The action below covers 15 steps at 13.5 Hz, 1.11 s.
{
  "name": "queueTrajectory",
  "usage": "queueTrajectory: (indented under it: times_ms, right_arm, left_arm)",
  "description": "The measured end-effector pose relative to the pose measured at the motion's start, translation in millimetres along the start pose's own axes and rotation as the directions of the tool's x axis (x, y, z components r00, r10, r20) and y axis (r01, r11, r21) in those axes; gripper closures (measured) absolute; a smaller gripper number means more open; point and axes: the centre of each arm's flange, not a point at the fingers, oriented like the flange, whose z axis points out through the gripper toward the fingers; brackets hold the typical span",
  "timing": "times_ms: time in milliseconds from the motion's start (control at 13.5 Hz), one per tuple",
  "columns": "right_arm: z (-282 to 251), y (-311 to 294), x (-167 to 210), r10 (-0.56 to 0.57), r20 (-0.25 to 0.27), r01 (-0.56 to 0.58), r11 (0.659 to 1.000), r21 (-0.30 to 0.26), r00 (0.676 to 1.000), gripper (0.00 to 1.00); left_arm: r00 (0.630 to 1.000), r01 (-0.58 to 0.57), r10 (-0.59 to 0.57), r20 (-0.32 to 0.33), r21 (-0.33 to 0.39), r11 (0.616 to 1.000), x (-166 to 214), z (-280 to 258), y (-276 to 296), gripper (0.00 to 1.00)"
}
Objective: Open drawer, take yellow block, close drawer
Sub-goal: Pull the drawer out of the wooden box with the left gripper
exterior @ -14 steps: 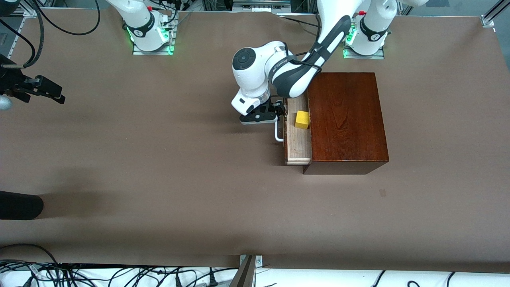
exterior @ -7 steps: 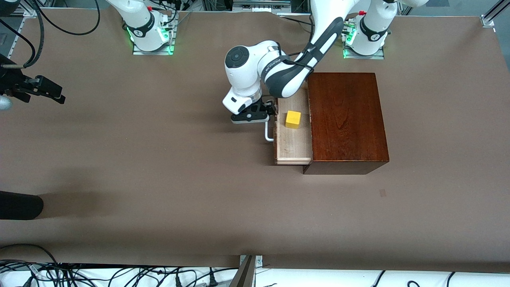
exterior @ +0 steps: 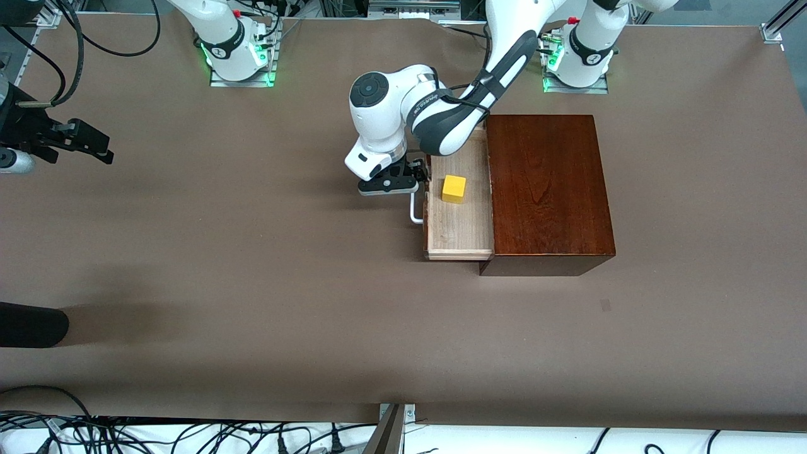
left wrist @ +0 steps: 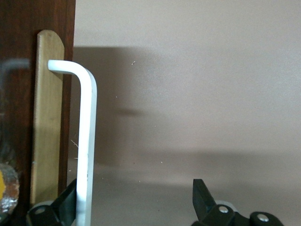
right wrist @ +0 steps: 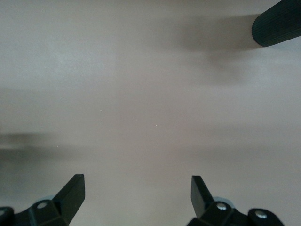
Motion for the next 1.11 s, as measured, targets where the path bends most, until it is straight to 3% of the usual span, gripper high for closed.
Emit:
queueTrajectory:
  times_ms: [887,1108]
  right_arm:
    - [0,0,0,0.000,0.000,0.000,1.000,0.000,1.000,0.00]
    - [0,0,0,0.000,0.000,0.000,1.000,0.000,1.000,0.00]
  left_arm:
    - [1.000,0.023,-0.023,0.005,-0.052,0.998,0,-13,9,0.00]
    - [1.000,0.023,-0.023,0.020,-0.030,0.999,-2,-20,9,0.00]
